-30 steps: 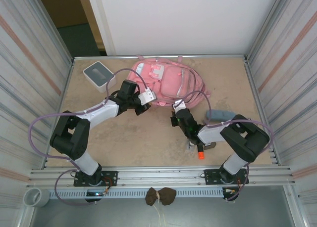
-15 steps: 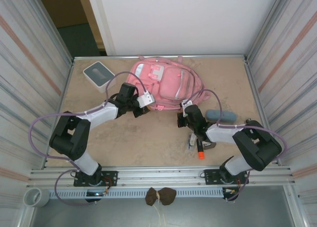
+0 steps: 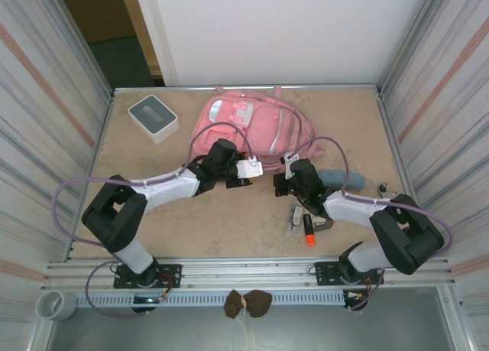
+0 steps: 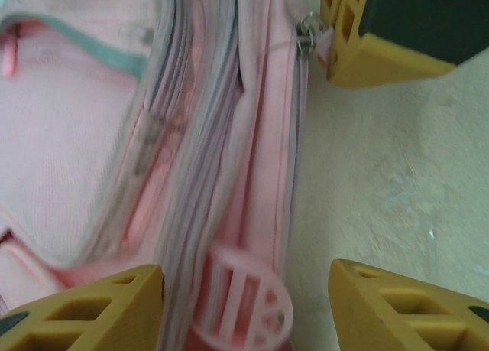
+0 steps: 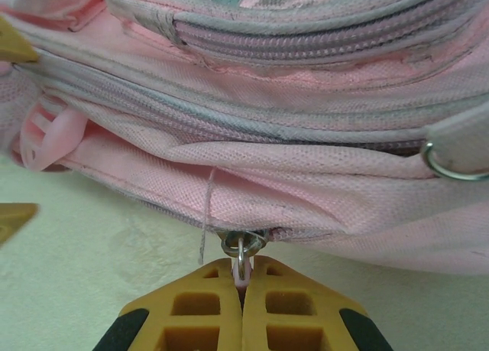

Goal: Pack the student bag

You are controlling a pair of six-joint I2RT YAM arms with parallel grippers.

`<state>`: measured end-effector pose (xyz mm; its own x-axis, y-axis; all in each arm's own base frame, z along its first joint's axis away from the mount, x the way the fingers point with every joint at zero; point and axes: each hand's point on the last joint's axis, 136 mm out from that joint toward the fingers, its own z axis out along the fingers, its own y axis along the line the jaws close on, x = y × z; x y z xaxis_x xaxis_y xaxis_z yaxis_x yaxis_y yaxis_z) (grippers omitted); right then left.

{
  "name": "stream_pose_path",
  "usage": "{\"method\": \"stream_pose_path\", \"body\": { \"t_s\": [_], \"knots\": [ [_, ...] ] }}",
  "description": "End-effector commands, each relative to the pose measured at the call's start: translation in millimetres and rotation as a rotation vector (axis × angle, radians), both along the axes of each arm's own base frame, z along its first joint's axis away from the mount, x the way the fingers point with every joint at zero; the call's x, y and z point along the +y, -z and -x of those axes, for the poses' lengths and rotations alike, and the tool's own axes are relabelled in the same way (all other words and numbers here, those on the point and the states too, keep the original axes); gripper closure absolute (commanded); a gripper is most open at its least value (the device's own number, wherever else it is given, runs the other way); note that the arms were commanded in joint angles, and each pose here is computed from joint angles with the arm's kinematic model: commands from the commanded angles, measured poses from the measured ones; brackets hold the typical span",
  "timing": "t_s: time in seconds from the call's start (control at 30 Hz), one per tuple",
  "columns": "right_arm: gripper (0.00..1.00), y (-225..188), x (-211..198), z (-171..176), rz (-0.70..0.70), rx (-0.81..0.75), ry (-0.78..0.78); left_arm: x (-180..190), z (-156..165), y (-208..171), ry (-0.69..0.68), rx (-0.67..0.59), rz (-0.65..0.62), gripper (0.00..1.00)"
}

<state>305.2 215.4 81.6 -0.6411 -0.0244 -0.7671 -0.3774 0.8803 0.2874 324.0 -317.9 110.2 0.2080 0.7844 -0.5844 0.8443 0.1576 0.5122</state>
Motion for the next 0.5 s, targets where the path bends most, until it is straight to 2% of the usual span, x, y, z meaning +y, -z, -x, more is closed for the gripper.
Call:
{"method": "stream_pose_path", "body": {
  "t_s": [0.0, 0.27, 0.33, 0.47],
  "knots": [
    [1.00, -47, 18, -6, -0.129, -0.067, -0.036, -15, -19, -15, 0.006, -0.142, -0.017, 0.43],
    [1.00, -58, 24, 2, -0.183, -0.057, -0.075, -27, -32, -8, 0.016, -0.224, -0.021, 0.46],
    [1.00, -56, 22, 3, -0.173, -0.051, -0.079, -26, -34, -5, 0.009, -0.244, -0.032, 0.55],
    [1.00, -44, 7, 2, -0.114, -0.028, -0.058, -12, -40, 0, -0.022, -0.253, -0.053, 0.80]
  ]
}}
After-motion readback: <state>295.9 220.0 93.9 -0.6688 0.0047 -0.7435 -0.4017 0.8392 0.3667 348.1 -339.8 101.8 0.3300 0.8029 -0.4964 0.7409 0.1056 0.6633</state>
